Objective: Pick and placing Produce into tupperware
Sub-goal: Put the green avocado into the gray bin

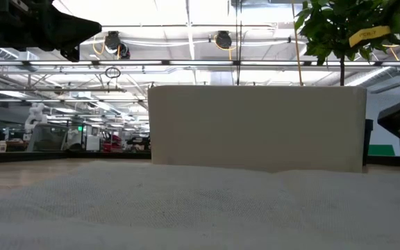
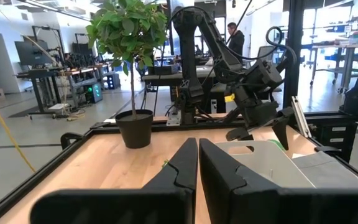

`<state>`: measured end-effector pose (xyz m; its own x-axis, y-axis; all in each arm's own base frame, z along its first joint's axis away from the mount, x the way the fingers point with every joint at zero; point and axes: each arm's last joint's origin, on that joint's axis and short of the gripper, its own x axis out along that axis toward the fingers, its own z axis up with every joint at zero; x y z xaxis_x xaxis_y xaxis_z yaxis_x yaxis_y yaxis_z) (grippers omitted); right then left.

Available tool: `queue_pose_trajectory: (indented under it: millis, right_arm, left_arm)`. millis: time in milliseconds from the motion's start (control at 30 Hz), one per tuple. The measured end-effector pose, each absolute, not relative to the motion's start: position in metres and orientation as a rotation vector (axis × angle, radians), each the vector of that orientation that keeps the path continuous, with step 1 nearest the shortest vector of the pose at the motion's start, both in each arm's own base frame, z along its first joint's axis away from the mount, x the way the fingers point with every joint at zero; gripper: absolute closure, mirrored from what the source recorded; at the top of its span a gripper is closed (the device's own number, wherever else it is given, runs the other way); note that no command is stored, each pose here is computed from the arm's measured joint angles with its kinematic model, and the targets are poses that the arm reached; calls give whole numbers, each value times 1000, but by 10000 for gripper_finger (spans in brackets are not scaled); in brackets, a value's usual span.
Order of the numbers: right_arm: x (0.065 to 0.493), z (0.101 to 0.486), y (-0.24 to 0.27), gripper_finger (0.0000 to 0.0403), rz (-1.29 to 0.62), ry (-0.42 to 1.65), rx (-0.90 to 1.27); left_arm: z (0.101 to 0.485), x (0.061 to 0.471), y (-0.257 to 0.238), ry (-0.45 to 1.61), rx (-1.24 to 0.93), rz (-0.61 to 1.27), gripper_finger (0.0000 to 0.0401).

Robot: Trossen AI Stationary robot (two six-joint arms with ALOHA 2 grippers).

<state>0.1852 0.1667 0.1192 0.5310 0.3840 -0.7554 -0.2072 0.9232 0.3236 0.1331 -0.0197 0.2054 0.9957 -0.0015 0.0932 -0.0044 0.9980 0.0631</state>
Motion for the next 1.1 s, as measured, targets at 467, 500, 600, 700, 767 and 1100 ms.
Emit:
queue_pose_trajectory:
  millis: [467, 500, 600, 700, 767, 1100]
  right_arm:
    - [185, 119, 167, 134, 367, 958, 192]
    - [185, 119, 166, 143, 367, 958, 192]
    - [185, 119, 167, 171, 370, 956, 192]
    - [185, 119, 167, 190, 383, 961, 197]
    - [185, 120, 167, 192, 385, 961, 197]
    - [188, 137, 157, 179, 383, 904, 216]
  left_arm:
    - [205, 133, -20, -94, 58, 1, 380]
    - [205, 133, -20, -94, 58, 1, 380]
    - [205, 133, -20, -93, 58, 1, 380]
    - [205, 133, -20, -93, 56, 1, 380]
    - [205, 133, -20, -93, 55, 1, 380]
    - [205, 133, -20, -92, 52, 1, 380]
